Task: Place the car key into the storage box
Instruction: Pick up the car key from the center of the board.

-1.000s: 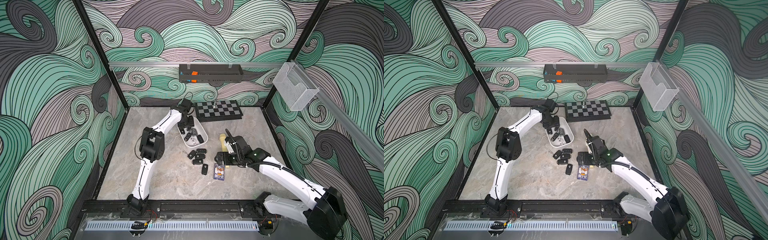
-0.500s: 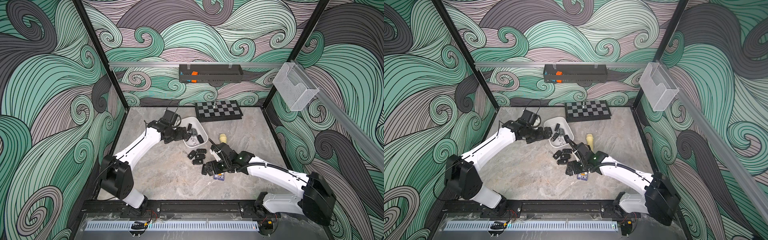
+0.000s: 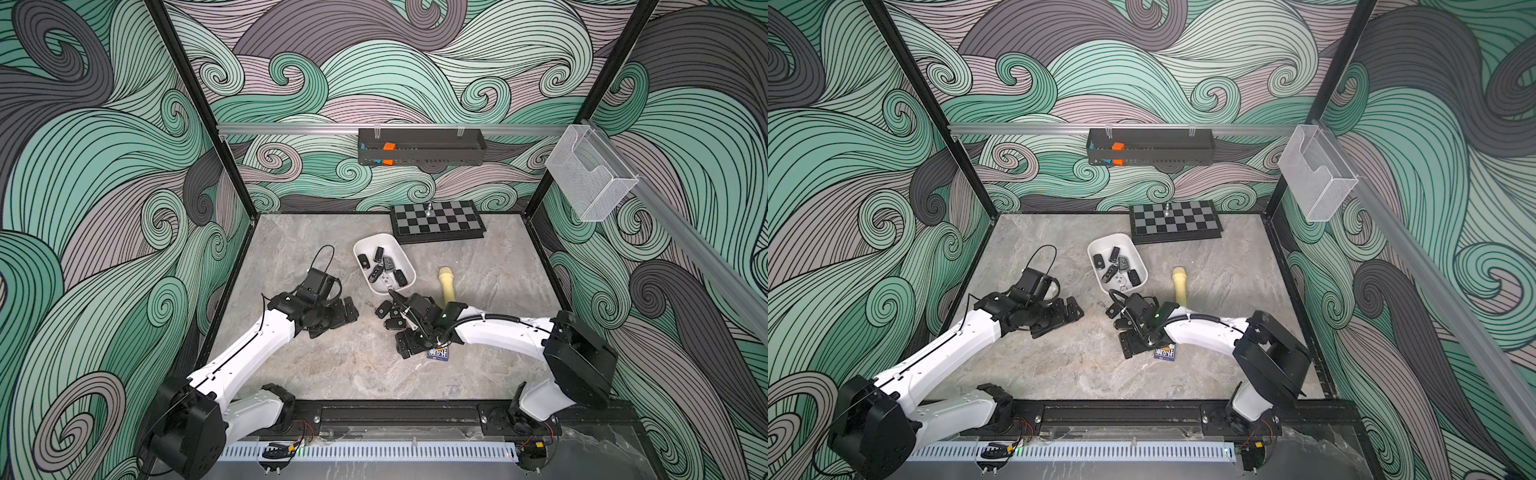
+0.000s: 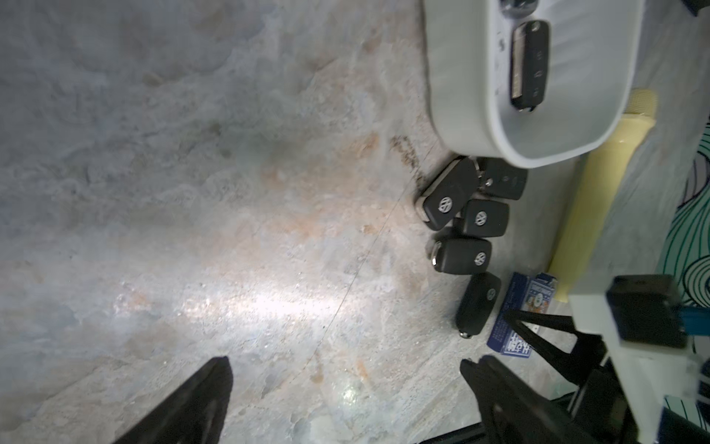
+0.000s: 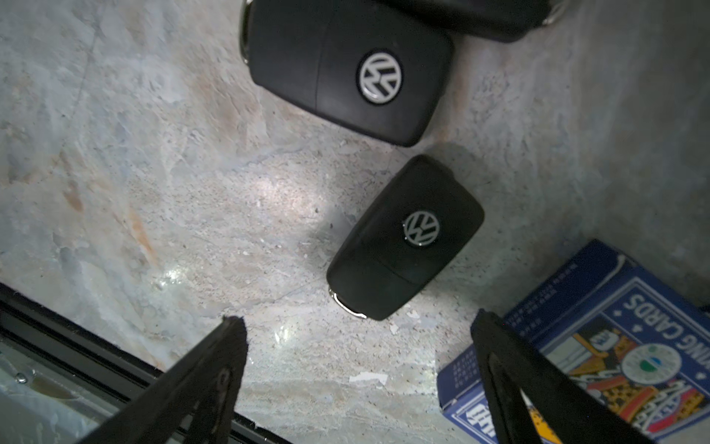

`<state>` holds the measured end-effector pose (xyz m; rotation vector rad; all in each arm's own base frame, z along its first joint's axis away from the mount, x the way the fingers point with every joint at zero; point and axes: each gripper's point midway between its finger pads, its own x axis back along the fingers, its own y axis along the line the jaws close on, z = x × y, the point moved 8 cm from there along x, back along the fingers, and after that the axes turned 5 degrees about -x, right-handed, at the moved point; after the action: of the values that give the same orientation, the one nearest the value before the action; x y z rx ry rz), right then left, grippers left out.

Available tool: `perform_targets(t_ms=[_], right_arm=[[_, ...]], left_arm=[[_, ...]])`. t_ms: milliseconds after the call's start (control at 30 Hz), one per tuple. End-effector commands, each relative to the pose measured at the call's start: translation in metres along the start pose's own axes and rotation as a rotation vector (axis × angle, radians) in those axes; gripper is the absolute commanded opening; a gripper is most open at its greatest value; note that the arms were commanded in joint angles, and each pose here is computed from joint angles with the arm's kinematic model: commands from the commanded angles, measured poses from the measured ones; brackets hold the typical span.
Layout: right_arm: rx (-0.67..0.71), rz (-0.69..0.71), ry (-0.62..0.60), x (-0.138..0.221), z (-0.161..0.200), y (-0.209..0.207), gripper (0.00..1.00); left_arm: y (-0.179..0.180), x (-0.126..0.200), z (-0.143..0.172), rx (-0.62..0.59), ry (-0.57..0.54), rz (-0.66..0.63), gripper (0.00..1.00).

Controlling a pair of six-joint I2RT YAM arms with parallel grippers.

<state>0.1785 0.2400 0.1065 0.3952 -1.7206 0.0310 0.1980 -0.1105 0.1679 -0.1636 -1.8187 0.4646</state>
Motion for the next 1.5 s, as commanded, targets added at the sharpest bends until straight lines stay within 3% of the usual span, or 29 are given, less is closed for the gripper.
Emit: perform_targets(t_ms=[0, 300, 933, 1233, 1467], right_arm=[[-0.035, 0.042, -0.024, -0.004, -0.008, 0.002, 0.88], [-0.042, 0.116, -0.018, -0.020, -0.011, -0.002, 0.75], [-0.006, 0.146, 0.019, -0.028, -0.012, -0.001, 0.33], [0.023, 0.051, -0.099, 0.015, -0.022, 0.008, 0.29], [0.022, -0.023, -0.199, 0.056, -0.030, 0.006, 0.29]], left_arm=[[0.006, -0.002, 0.011, 0.055, 0.022, 0.027, 0.99], [0.024, -0.022, 0.035, 0.144, 0.073, 0.053, 0.99], [0.027, -0.026, 0.034, 0.151, 0.076, 0.019, 0.99], [0.032, -0.025, 0.034, 0.090, 0.089, -0.056, 0.99], [0.025, -0.021, 0.026, 0.059, 0.075, -0.041, 0.99]])
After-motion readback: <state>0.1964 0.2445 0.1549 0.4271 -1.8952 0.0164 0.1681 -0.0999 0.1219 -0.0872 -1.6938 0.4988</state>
